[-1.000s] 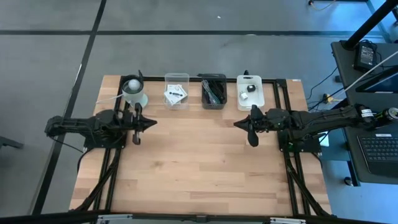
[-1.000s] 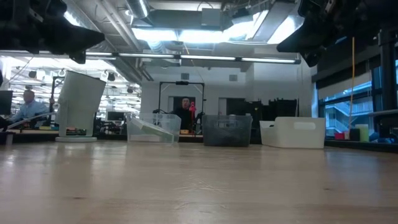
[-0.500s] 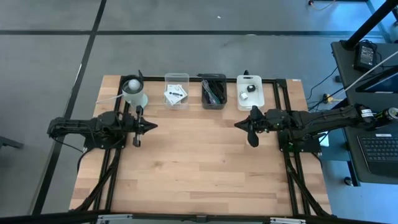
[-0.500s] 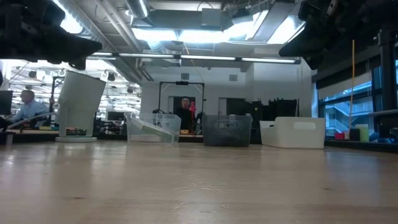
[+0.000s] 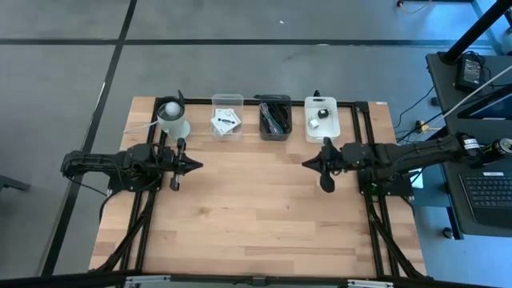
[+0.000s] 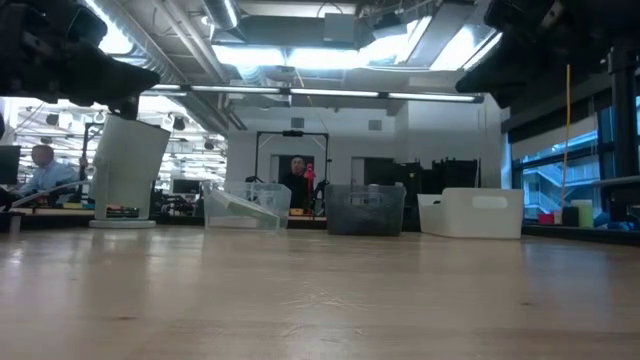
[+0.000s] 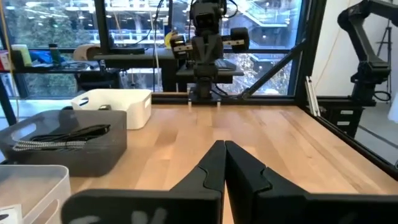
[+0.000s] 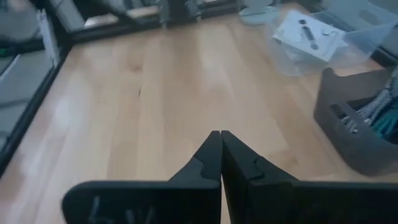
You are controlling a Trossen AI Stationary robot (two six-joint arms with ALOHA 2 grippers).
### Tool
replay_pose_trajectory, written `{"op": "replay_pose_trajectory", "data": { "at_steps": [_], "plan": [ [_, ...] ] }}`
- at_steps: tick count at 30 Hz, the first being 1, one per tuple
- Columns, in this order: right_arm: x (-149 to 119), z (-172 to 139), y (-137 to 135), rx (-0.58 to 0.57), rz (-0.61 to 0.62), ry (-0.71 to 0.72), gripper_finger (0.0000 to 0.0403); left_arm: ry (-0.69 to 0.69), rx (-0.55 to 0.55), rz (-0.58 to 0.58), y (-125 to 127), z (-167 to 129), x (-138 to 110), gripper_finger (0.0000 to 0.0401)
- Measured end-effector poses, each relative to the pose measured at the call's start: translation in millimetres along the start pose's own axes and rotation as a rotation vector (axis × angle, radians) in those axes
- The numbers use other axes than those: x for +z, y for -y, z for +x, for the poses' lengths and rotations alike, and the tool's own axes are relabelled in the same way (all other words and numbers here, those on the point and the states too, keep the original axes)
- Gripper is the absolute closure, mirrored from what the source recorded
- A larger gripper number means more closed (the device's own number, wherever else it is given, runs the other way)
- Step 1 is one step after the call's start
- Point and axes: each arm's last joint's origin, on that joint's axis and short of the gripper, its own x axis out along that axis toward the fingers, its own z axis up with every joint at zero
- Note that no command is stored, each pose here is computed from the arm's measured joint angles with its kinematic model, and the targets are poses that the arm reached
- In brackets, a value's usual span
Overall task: Pick and place items into bin
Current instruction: Return to Home Position
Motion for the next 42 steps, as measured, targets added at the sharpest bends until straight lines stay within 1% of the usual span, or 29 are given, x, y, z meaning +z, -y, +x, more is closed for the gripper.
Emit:
{"op": "replay_pose_trajectory", "data": {
  "at_steps": [2,6,13,17,21,25,27,29,31,33,36,40,42],
  "plan": [
    [-3.7,-1.5,-2.7,0.011,-0.026,-0.004,0.0401,0.000,0.000,0.000,0.0,0.0,0.0,0.0398],
    [-22.7,-7.7,-2.0,-0.031,-0.016,0.002,0.0401,0.000,0.001,0.000,0.0,0.0,0.0,0.0398],
    [-49.9,-25.8,7.2,-0.011,-0.013,0.118,0.0402,-0.001,0.002,0.000,-0.1,0.0,-0.1,0.0397],
    [-57.6,-39.6,12.7,0.010,-0.054,0.201,0.0402,-0.001,0.002,0.000,-0.1,0.0,0.0,0.0397],
    [-62.6,-54.8,16.0,0.089,-0.074,0.322,0.0402,0.000,0.002,0.000,-0.1,0.0,0.0,0.0397],
    [-65.7,-69.9,20.9,0.086,-0.119,0.459,0.0403,-0.001,0.002,0.000,-0.1,0.0,-0.1,0.0397],
    [-63.1,-71.0,20.9,0.079,-0.138,0.499,0.0403,-0.001,0.002,0.000,-0.1,0.0,-0.1,0.0397],
    [-62.7,-70.3,19.6,0.107,-0.174,0.506,0.0403,0.002,0.003,0.000,-0.1,0.1,0.2,0.0397],
    [-63.3,-69.9,19.8,0.108,-0.190,0.524,0.0403,0.002,0.003,0.000,-0.1,0.2,0.3,0.0397],
    [-65.7,-67.3,20.3,0.103,-0.182,0.533,0.0403,0.010,0.002,0.000,0.0,0.4,1.1,0.0397],
    [-67.1,-65.1,19.7,0.149,-0.169,0.572,0.0403,0.003,0.003,0.000,-0.1,0.5,0.4,0.0397],
    [-72.6,-60.7,19.0,0.205,-0.195,0.551,0.0403,0.002,0.003,0.000,-0.1,0.6,0.3,0.0397],
    [-74.4,-59.3,19.1,0.204,-0.206,0.549,0.0403,0.004,0.003,-0.001,-0.1,0.6,0.6,0.0397]
  ]
}}
